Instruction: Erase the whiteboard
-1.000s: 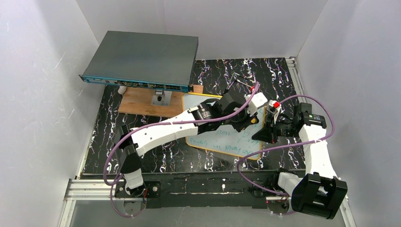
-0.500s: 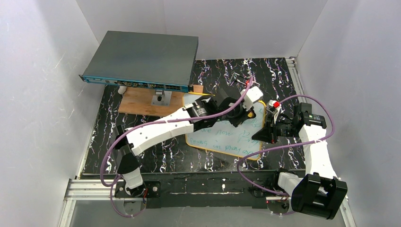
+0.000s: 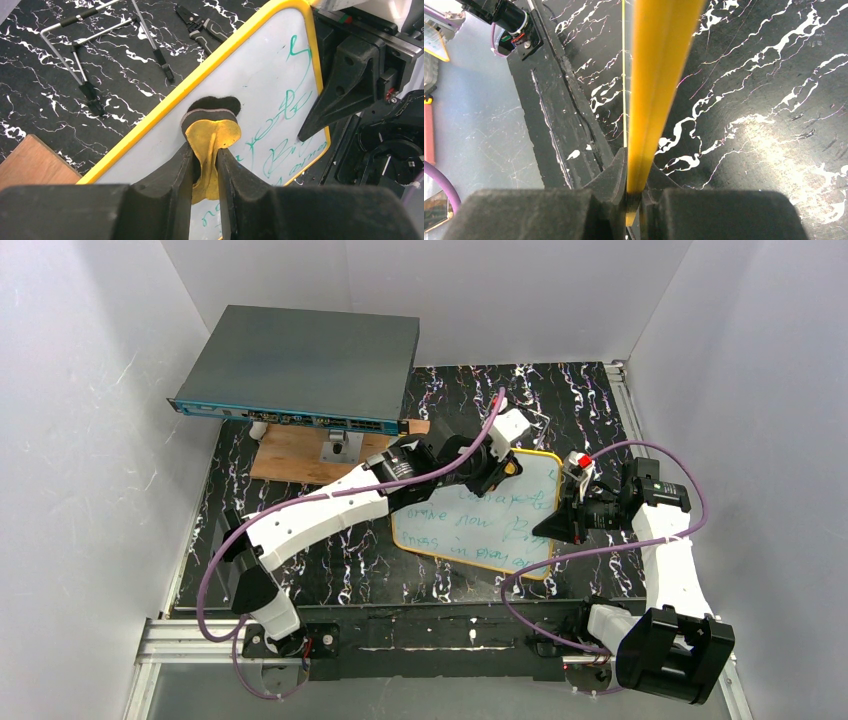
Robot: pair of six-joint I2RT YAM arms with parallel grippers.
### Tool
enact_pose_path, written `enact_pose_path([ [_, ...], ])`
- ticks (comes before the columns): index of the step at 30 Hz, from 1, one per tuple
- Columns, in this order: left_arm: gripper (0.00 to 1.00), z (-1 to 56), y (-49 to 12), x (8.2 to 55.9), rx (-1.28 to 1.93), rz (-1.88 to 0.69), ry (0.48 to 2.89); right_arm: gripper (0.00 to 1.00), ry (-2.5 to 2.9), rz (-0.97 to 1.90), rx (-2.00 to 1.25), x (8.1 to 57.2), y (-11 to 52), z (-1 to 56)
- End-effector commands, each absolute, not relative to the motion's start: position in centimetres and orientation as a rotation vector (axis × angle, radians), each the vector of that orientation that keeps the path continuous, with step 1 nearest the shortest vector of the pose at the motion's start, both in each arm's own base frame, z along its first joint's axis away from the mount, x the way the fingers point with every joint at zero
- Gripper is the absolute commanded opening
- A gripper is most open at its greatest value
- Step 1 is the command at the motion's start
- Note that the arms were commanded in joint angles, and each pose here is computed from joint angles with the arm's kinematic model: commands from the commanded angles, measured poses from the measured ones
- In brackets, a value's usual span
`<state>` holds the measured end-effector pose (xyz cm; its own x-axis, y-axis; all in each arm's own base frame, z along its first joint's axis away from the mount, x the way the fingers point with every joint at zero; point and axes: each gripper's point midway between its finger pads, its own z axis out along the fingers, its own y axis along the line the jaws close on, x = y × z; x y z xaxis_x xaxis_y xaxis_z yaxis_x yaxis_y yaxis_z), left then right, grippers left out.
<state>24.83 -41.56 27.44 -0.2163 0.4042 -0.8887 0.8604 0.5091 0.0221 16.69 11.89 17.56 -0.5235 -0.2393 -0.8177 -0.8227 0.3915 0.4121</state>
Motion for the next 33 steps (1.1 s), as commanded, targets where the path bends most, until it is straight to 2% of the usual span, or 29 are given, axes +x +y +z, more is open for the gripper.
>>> enact_pose_path([
  [1,0.0,27.7,-43.0,24.4,1.103,-0.667,1.782,0.01,1.962,0.935,-1.082,16.7,10.8,16.3],
  [17,0.0,29.2,-48.1,22.9,1.226,-0.728,1.675,0.01,1.966,0.93,-1.083,16.7,10.7,16.2],
  [33,0.0,23.9,-45.8,19.0,1.502,-0.735,1.801,0.01,1.964,0.932,-1.082,16.7,10.8,16.3],
])
